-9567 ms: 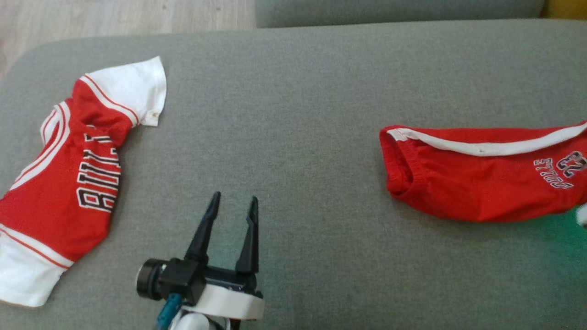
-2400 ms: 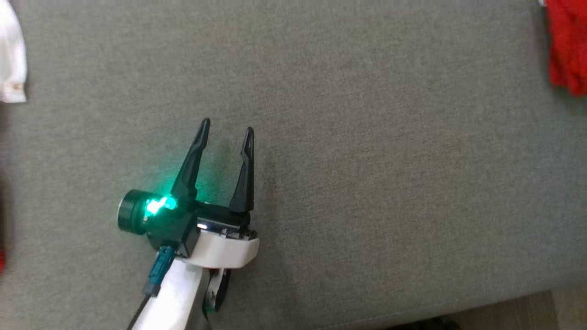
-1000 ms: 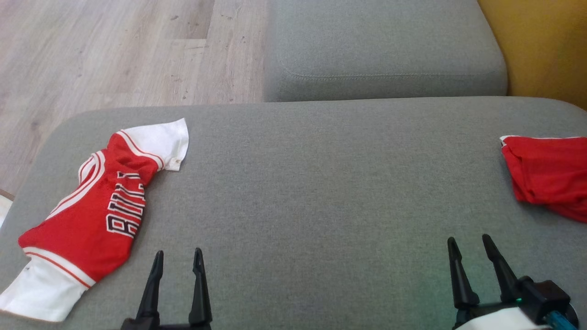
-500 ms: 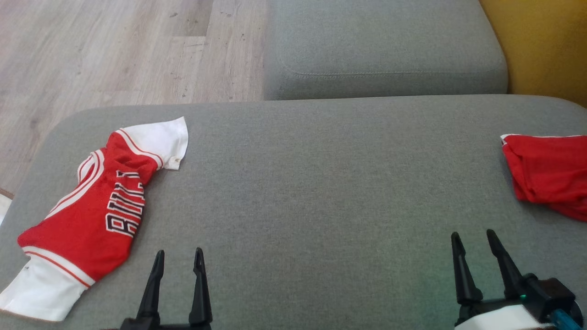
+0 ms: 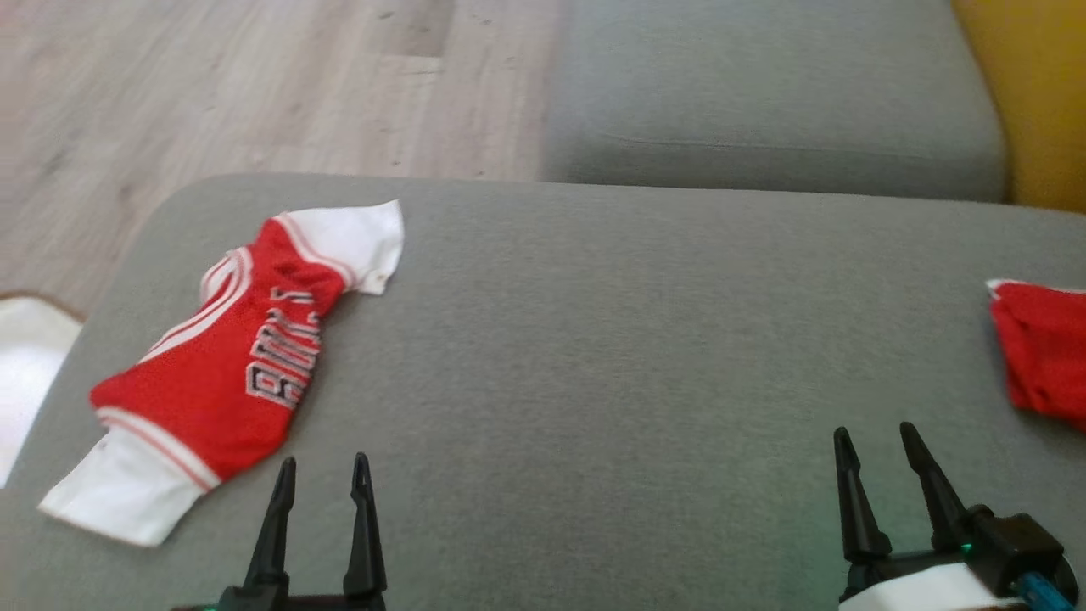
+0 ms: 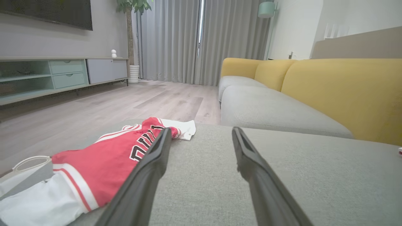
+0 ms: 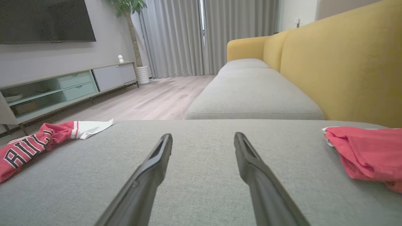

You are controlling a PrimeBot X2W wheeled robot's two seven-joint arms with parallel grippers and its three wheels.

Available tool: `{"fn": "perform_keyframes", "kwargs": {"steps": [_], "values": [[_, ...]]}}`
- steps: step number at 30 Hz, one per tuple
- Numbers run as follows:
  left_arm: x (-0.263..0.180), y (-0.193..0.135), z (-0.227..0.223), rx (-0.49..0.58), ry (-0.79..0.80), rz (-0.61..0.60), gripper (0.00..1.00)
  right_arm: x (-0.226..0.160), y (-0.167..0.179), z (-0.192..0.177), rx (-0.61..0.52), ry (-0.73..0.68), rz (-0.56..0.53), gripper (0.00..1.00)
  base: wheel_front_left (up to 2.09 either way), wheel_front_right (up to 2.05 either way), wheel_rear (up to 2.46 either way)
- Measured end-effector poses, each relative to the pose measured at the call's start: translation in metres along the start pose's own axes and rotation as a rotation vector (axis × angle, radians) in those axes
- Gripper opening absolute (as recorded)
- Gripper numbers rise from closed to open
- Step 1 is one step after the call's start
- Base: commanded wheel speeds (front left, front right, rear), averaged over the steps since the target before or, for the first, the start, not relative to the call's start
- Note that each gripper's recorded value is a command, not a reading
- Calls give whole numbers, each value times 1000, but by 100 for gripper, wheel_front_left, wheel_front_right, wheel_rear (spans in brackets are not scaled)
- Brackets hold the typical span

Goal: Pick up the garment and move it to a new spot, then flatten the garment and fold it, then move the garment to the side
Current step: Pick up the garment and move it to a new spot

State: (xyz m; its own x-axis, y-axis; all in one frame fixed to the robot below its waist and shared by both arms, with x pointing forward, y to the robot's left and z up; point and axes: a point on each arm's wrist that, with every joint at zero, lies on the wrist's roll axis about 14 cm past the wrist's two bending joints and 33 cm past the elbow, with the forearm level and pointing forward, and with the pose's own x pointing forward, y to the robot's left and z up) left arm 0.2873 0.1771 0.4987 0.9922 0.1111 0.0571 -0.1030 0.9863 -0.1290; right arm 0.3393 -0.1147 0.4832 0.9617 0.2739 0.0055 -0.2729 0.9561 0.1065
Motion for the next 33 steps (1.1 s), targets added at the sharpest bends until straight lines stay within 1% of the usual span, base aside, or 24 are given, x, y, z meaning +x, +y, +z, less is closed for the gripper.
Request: {"fn": "perform_keyframes", "kwargs": {"steps": [9,10,19,23,27,30,33], "values": [[-27,52,10,11,-32,196,100,30,59,-10,9,37,198,100,0,0,0],[-27,52,10,11,-32,196,100,30,59,-10,9,37,198,100,0,0,0],[-62,107,31,39,-88,414,100,51,121,-23,23,80,395,100,0,0,0],[-65,115,32,56,-78,450,100,60,124,-28,11,89,423,100,0,0,0],[-61,128,31,102,-58,473,100,64,120,-36,9,108,425,100,0,0,0],[-31,139,55,134,-120,453,100,70,108,-45,-33,127,435,100,0,0,0],[19,141,95,177,-228,386,100,80,96,-56,-64,143,449,100,0,0,0]]}}
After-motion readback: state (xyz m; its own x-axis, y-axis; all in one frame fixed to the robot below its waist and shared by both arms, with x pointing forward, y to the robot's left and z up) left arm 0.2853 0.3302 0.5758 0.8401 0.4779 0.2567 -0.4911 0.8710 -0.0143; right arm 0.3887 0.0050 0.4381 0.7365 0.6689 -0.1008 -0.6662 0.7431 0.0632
